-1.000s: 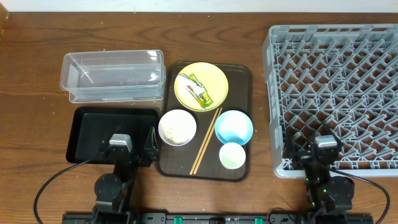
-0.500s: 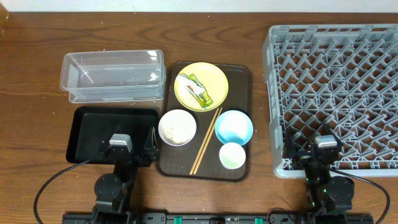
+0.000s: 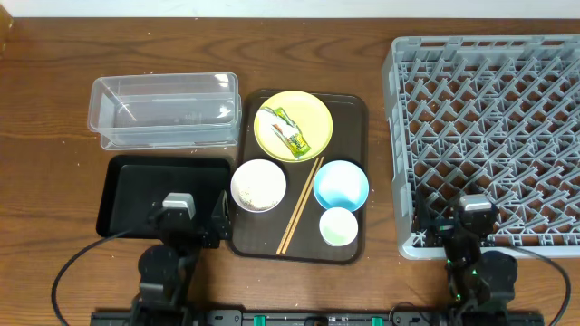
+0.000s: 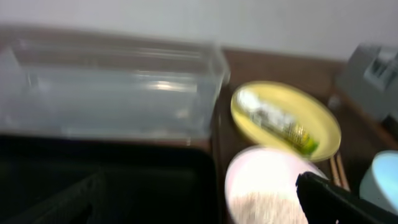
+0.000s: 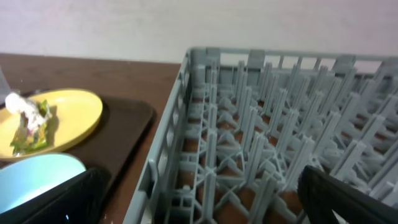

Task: Sort waste into correct bins and load items into the dishwasher rack
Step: 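Reach the left gripper to the yellow plate and grasp the snack wrapper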

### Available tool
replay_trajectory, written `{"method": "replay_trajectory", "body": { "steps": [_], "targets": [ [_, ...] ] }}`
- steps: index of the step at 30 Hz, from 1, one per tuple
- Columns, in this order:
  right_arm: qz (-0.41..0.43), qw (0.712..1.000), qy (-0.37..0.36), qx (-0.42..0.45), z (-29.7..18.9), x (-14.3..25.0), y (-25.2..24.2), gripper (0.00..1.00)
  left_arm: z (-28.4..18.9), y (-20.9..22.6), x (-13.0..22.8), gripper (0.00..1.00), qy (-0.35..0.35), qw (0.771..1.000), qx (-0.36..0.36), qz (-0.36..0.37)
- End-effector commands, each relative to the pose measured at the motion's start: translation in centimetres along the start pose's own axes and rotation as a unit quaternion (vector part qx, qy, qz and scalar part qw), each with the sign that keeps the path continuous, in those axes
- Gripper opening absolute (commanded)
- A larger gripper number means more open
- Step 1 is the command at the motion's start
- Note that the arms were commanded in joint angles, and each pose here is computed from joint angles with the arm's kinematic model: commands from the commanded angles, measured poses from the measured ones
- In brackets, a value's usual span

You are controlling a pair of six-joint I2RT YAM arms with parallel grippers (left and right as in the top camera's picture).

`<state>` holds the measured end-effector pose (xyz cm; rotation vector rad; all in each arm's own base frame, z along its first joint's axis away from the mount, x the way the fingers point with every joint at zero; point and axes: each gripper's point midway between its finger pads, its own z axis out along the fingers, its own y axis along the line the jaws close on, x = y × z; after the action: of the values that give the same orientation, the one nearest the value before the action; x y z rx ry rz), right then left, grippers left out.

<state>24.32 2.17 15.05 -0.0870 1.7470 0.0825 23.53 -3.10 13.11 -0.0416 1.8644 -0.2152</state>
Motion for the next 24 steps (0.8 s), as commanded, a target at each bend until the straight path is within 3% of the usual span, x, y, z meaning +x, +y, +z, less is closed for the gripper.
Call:
{"method": "replay_trajectory", "body": {
  "steps": [1,9,19,24],
  "targets": [
    [0.018,1.0,0.0,-0.005,-0.5,-2.7,0.3,0.99,-0.8,-0.5,-2.5,1.0,0.003,1.0,0.001,-0.017],
    [0.078,0.99,0.117,0.001,-0.3,-5.1,0.3,0.99,-1.1,-1.7,-3.7,1.0,0.143,0.99,0.001,-0.021],
    [0.095,0.942,0.323,-0.014,-1.1,-5.9,1.4,0.99,-1.6,-3.2,-4.0,1.0,0.36,0.932,-0.003,-0.041],
    [0.101,0.929,0.357,-0.02,-0.7,-5.4,1.8,0.99,-1.1,-3.2,-4.1,1.0,0.396,0.917,-0.012,-0.044]
  ]
}}
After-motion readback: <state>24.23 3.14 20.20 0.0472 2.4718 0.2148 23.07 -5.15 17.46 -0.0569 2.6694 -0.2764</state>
